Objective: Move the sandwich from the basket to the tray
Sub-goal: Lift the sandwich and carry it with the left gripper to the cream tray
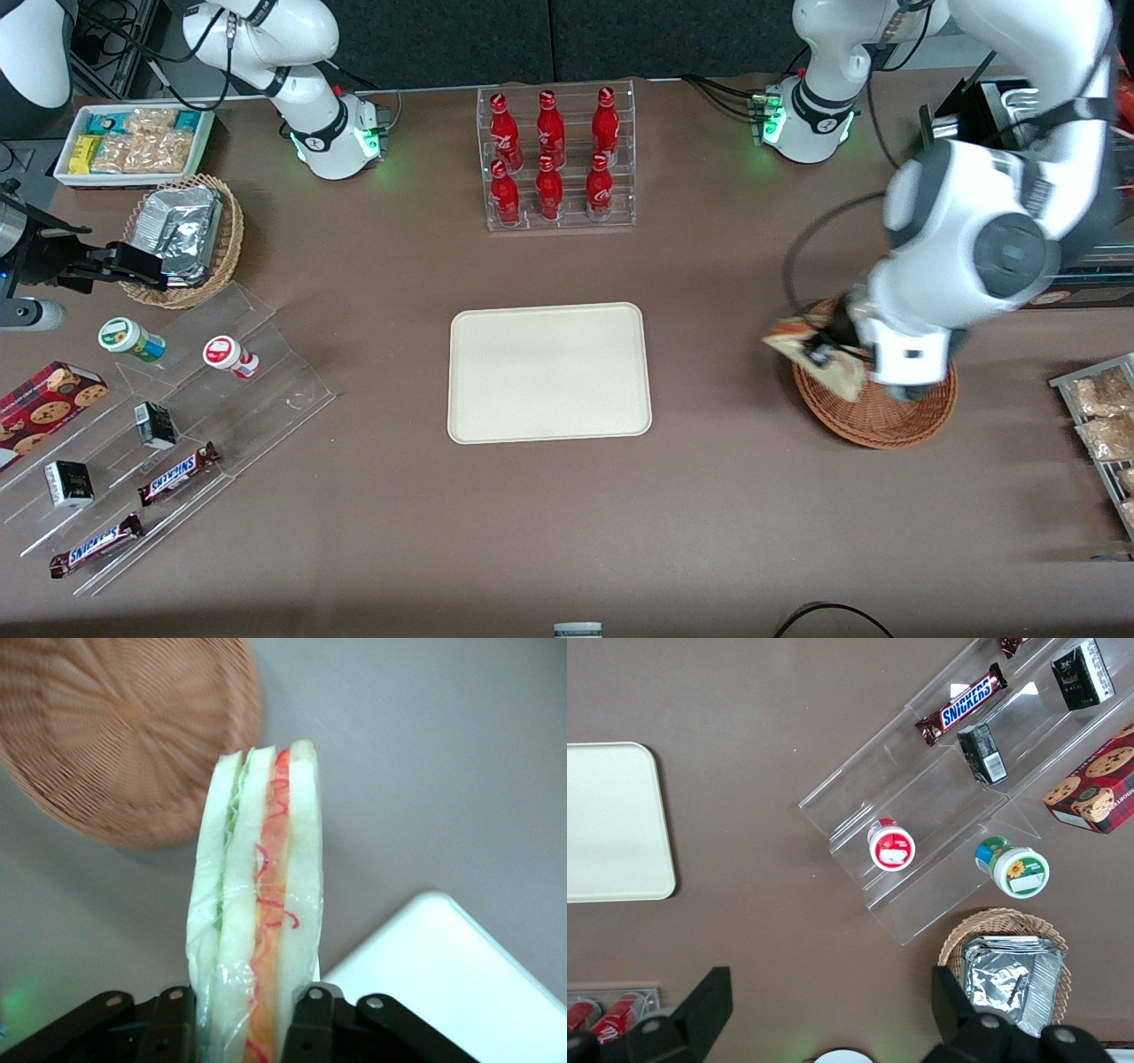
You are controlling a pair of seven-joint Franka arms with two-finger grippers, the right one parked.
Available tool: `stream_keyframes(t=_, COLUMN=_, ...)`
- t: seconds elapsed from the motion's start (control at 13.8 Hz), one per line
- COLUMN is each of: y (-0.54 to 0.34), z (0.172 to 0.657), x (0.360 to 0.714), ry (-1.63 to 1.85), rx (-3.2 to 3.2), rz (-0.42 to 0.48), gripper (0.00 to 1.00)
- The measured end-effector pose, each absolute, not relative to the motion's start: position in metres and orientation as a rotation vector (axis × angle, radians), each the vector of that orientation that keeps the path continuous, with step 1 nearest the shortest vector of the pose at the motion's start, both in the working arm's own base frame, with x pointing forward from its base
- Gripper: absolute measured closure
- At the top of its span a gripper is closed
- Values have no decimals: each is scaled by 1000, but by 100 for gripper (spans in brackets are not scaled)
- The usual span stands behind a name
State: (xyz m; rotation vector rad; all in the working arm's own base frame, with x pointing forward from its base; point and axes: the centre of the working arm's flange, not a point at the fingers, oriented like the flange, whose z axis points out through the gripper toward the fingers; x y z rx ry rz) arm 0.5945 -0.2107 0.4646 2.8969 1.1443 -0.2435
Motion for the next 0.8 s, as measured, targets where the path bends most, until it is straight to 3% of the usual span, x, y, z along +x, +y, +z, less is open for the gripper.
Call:
stream_keyframes(t=0.14, y=-283, z=458, x=570, ry=999, rx=2958, rz=-263, gripper=80)
stream_keyframes(t=0.51, y=-418, z=401, x=530, ry=667, rx=3083, rz=-297, gripper=81)
stream_keyframes(t=0.8, y=-489, z=362, x=545, ry=437, rx=3082, rz=-114, gripper=84)
